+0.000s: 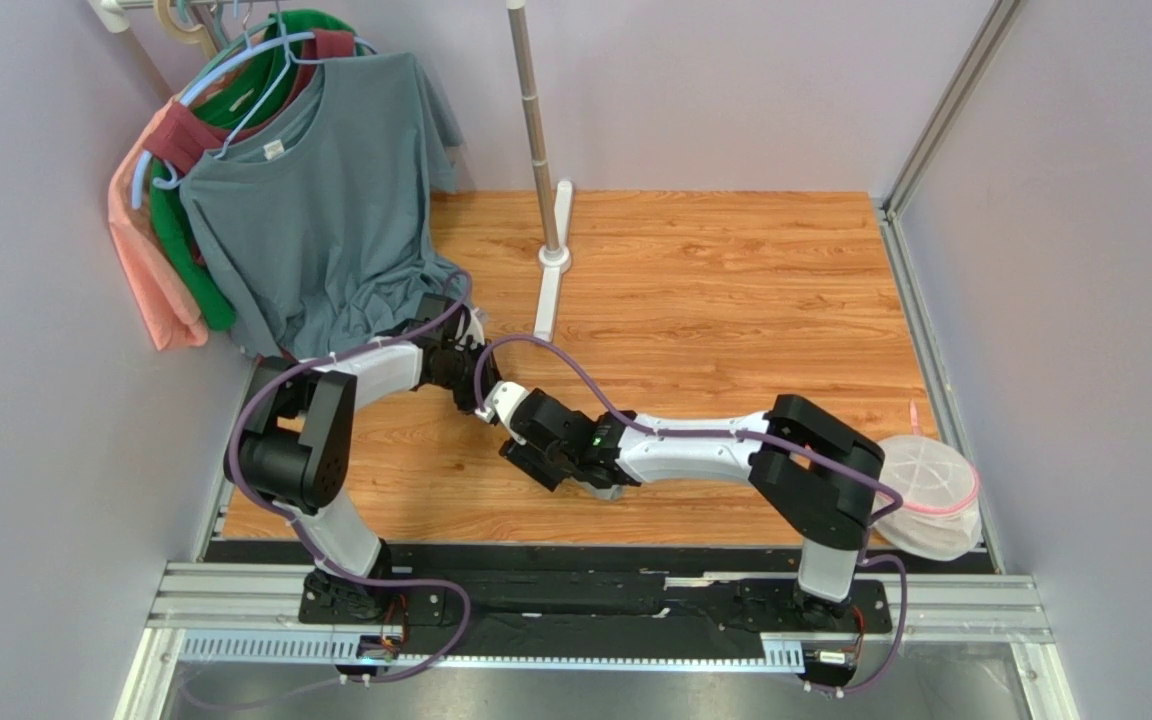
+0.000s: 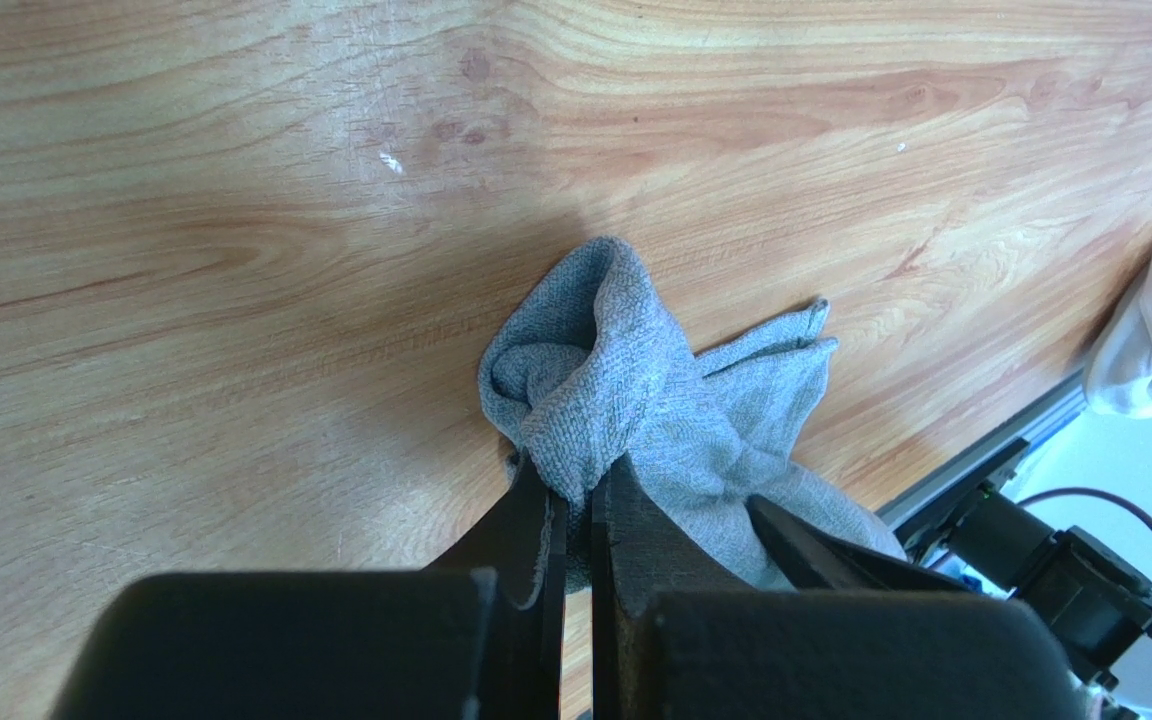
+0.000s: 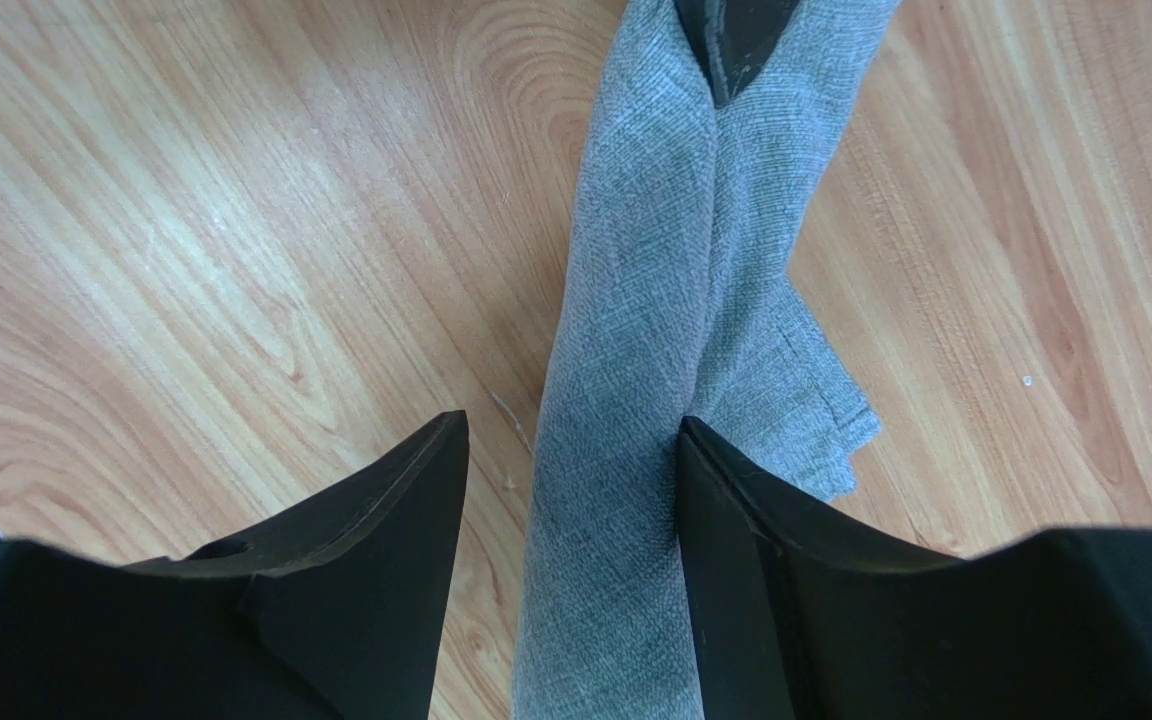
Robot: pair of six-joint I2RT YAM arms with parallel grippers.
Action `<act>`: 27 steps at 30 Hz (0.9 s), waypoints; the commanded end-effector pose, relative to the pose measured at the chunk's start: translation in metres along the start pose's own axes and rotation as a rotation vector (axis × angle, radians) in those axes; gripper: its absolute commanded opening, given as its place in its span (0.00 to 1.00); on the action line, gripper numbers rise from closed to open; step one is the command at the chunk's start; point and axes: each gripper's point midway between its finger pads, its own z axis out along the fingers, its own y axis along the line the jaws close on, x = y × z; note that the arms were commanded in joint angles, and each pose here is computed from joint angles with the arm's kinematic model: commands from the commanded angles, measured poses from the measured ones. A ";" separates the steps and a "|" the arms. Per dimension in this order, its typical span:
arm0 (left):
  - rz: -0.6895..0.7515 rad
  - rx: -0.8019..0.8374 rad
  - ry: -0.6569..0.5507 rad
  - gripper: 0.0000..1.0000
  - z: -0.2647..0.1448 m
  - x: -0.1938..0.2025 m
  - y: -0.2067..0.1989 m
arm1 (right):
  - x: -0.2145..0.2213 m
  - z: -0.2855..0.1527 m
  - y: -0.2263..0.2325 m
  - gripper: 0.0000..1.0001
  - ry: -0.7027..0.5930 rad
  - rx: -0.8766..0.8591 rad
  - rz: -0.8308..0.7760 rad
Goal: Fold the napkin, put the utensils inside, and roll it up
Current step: Roll the napkin with the utensil
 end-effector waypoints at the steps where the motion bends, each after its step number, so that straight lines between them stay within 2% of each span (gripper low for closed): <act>1: 0.001 -0.029 0.040 0.00 0.000 0.006 0.006 | -0.002 0.013 0.000 0.55 -0.005 0.027 -0.016; 4: 0.010 0.005 0.026 0.00 -0.002 0.004 -0.002 | 0.012 0.024 -0.003 0.49 0.065 0.047 0.009; 6: 0.018 0.027 0.010 0.00 -0.003 0.002 -0.006 | 0.018 0.027 -0.005 0.39 0.090 0.025 0.051; 7: 0.022 0.033 -0.005 0.04 -0.007 0.000 -0.009 | 0.022 0.026 -0.005 0.35 0.096 0.015 0.078; 9: 0.025 0.037 -0.020 0.19 -0.011 -0.002 -0.011 | 0.023 0.022 -0.004 0.28 0.097 -0.040 0.123; 10: 0.031 0.042 -0.042 0.37 -0.016 -0.006 -0.015 | 0.019 0.018 -0.007 0.27 0.085 -0.058 0.156; 13: 0.030 0.031 -0.094 0.55 -0.030 -0.013 -0.015 | 0.019 0.009 0.000 0.22 0.084 -0.168 0.220; 15: 0.025 0.019 -0.142 0.61 -0.042 -0.019 -0.013 | 0.022 0.004 0.007 0.21 0.091 -0.246 0.252; 21: 0.022 -0.014 -0.240 0.64 -0.061 -0.021 -0.004 | 0.016 -0.003 0.010 0.20 0.080 -0.447 0.391; 27: 0.010 0.060 -0.262 0.64 -0.055 -0.009 -0.005 | 0.004 -0.008 0.011 0.19 0.054 -0.602 0.472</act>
